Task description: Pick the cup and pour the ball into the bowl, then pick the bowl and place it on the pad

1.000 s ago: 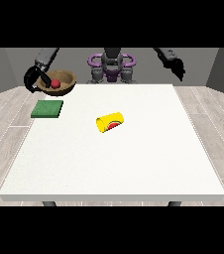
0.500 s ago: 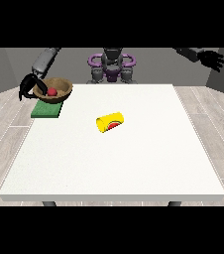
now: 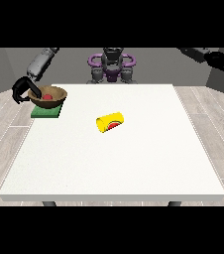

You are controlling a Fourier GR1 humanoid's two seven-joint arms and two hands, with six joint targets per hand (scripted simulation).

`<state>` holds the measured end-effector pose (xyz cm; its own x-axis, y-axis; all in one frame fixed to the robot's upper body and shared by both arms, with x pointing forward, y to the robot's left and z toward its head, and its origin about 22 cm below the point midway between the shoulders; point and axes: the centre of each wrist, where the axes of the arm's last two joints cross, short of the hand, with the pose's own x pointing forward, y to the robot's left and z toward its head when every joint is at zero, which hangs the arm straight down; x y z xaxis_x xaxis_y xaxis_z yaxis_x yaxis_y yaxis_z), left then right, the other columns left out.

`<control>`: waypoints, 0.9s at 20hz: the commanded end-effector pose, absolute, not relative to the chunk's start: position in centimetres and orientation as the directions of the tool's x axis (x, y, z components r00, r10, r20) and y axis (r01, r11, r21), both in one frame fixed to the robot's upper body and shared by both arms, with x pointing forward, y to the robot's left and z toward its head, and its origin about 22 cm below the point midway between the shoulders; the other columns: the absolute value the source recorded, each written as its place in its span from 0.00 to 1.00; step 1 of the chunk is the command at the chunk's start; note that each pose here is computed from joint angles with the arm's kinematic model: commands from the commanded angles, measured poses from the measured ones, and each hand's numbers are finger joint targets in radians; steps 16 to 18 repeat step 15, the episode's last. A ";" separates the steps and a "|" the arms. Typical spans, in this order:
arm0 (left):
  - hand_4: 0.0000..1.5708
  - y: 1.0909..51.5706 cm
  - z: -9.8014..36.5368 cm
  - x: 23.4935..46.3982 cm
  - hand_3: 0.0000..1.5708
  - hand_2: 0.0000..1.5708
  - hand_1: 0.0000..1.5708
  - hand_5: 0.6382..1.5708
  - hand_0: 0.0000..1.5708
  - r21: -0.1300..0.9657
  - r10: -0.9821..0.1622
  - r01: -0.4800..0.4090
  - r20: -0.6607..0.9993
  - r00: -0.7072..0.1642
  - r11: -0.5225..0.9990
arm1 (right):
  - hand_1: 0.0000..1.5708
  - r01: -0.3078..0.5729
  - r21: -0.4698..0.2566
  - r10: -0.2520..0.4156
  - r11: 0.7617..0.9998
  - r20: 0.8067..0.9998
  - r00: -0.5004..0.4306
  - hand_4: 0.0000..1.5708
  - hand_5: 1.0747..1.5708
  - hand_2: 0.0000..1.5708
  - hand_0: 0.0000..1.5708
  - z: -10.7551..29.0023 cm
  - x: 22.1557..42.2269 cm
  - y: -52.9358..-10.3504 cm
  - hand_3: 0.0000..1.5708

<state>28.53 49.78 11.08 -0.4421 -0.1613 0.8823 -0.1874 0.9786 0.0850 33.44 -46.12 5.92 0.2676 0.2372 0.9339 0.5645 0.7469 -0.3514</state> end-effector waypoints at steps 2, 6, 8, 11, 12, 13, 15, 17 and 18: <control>0.75 51.2 12.4 28.5 0.00 0.00 0.00 0.98 0.00 0.079 -0.162 -0.187 0.861 -0.483 0.979 | 0.27 0.563 -0.317 0.202 0.763 0.945 0.258 0.00 0.89 0.36 0.27 8.1 34.6 -46.4 0.58; 0.75 49.8 11.8 28.0 0.00 0.00 0.00 0.98 0.00 0.111 -0.171 -0.164 0.893 -0.416 0.980 | 0.00 0.550 -0.308 0.164 0.776 0.941 0.295 0.00 0.64 0.12 0.00 7.3 32.8 -48.9 0.08; 0.69 45.1 11.2 30.5 0.00 0.00 0.00 1.00 0.00 0.122 -0.156 -0.112 0.905 -0.396 0.986 | 0.00 0.518 -0.361 0.188 0.775 0.915 0.357 0.00 0.59 0.00 0.00 8.7 33.9 -48.4 0.08; 0.57 39.3 8.9 31.7 0.00 0.00 0.00 0.99 0.00 0.086 -0.081 0.000 0.941 -0.329 0.996 | 0.00 0.492 -0.389 0.188 0.779 0.894 0.407 0.00 0.56 0.00 0.00 7.5 32.9 -49.1 0.00; 0.57 39.5 8.8 32.0 0.00 0.00 0.00 0.99 0.00 0.098 -0.096 -0.009 0.955 -0.280 0.995 | 0.00 0.484 -0.378 0.193 0.789 0.901 0.390 0.00 0.57 0.00 0.00 11.0 34.7 -48.6 0.00; 0.57 40.1 6.9 31.2 0.00 0.00 0.00 0.99 0.00 0.092 -0.096 -0.031 0.975 -0.198 0.995 | 0.00 0.407 -0.404 0.226 0.820 0.880 0.418 0.17 0.61 0.00 0.00 8.2 35.4 -45.8 0.06; 0.57 40.9 5.9 31.1 0.00 0.00 0.00 0.99 0.00 0.097 -0.108 -0.088 0.986 -0.126 0.991 | 0.00 0.340 -0.304 0.202 0.890 0.931 0.303 0.30 0.72 0.00 0.00 8.6 37.9 -41.7 0.00; 0.57 40.9 5.9 31.1 0.00 0.00 0.00 0.99 0.00 0.097 -0.108 -0.088 0.986 -0.126 0.991 | 0.00 0.340 -0.304 0.202 0.890 0.931 0.303 0.30 0.72 0.00 0.00 8.6 37.9 -41.7 0.00; 0.57 40.9 5.9 31.1 0.00 0.00 0.00 0.99 0.00 0.097 -0.108 -0.088 0.986 -0.126 0.991 | 0.00 0.340 -0.304 0.202 0.890 0.931 0.303 0.30 0.72 0.00 0.00 8.6 37.9 -41.7 0.00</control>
